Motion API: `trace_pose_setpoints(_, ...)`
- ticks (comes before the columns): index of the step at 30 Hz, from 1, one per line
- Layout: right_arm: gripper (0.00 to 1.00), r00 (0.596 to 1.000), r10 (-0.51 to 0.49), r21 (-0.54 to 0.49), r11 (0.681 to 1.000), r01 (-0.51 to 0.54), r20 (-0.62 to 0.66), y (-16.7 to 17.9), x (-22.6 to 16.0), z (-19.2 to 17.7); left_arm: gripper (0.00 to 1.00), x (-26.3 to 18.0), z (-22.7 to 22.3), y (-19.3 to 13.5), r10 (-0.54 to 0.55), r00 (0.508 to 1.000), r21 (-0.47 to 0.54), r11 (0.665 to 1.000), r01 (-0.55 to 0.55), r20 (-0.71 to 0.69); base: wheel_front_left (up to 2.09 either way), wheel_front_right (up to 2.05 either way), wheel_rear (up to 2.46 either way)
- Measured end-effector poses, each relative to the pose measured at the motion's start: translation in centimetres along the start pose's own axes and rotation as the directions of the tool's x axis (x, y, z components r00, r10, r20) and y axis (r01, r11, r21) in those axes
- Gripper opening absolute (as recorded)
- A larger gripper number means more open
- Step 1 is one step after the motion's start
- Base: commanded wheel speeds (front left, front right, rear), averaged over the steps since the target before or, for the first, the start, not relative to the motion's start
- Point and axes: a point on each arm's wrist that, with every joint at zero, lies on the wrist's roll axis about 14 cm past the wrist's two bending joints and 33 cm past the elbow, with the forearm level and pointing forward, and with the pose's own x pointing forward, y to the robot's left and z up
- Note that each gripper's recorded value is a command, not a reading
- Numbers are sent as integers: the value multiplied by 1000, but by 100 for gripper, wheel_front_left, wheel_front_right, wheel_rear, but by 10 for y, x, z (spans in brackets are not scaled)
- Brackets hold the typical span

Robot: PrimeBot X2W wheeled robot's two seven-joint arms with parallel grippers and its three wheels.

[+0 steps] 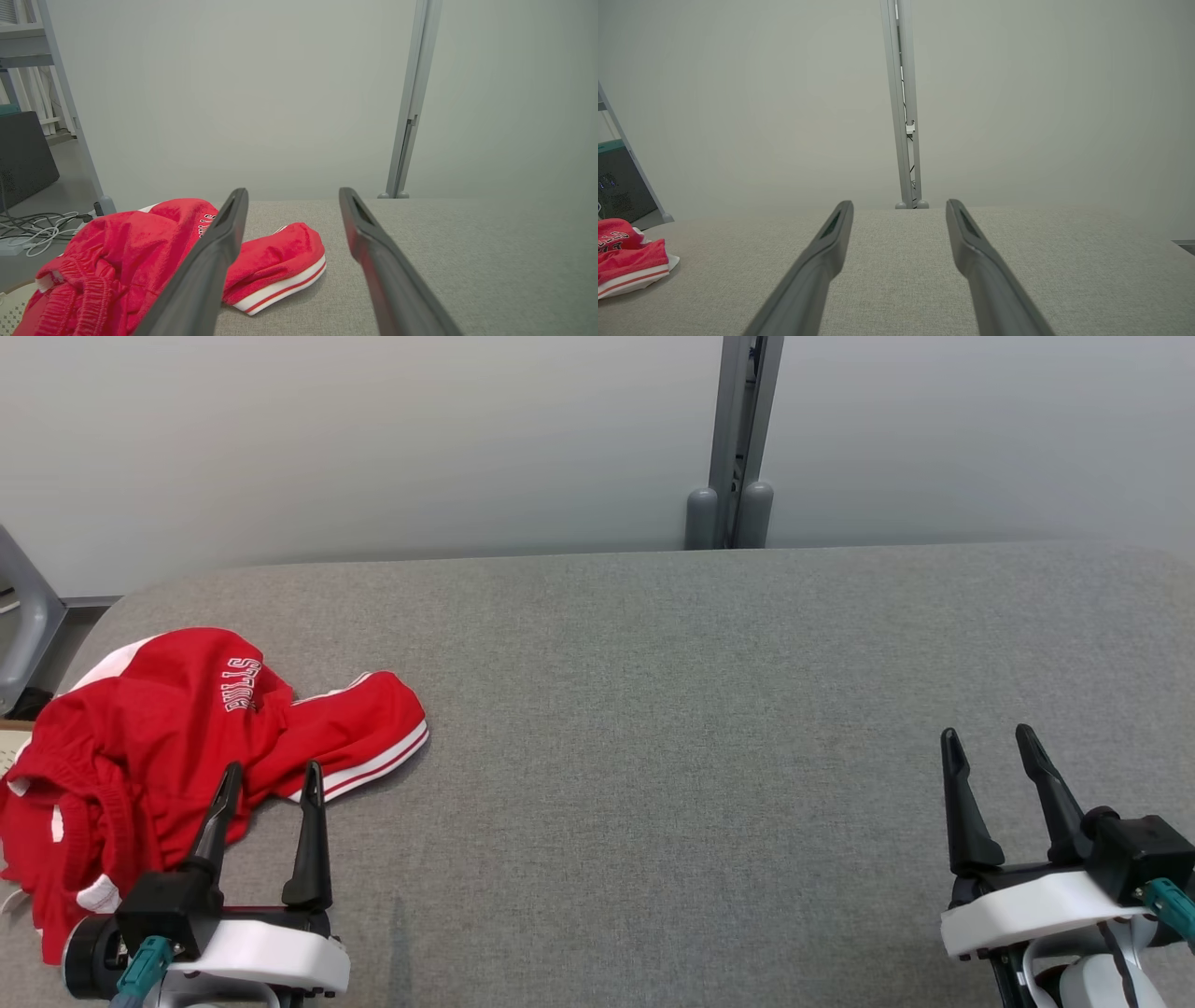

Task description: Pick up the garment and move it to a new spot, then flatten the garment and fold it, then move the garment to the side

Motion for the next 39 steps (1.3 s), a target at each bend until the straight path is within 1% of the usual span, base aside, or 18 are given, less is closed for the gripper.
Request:
trace_pose_setpoints(13, 100, 1000, 2, 3, 1000, -2, -2, 1, -1, 0, 100, 0, -3, 0, -1, 1000, -4, 1000, 1, -11, 0, 0, 0)
trace_pose_setpoints(20, 100, 999, 40, 20, 999, -40, -3, 14, 5, -2, 100, -5, -3, 10, 32, 999, -11, 999, -32, -12, 0, 0, 0)
trace_pose_setpoints(26, 100, 995, 104, 39, 994, -103, -11, 37, 13, -7, 100, -17, -2, 31, 95, 995, -7, 995, -95, -13, 0, 0, 0)
trace_pose_setpoints(31, 100, 985, 171, 61, 984, -169, -23, 62, 21, -13, 100, -33, 0, 55, 166, 986, -1, 986, -166, -10, 0, 0, 0)
trace_pose_setpoints(34, 100, 975, 220, 73, 973, -218, -32, 80, 25, -17, 100, -45, 2, 70, 215, 977, 2, 977, -215, -7, 0, 0, 0)
trace_pose_setpoints(35, 100, 965, 257, 79, 964, -254, -41, 93, 26, -20, 100, -53, 2, 80, 246, 969, 3, 969, -246, -8, 0, 0, 0)
trace_pose_setpoints(39, 100, 947, 319, 96, 945, -313, -50, 117, 29, -25, 100, -70, 3, 98, 306, 952, -3, 952, -306, -9, 0, 0, 0)
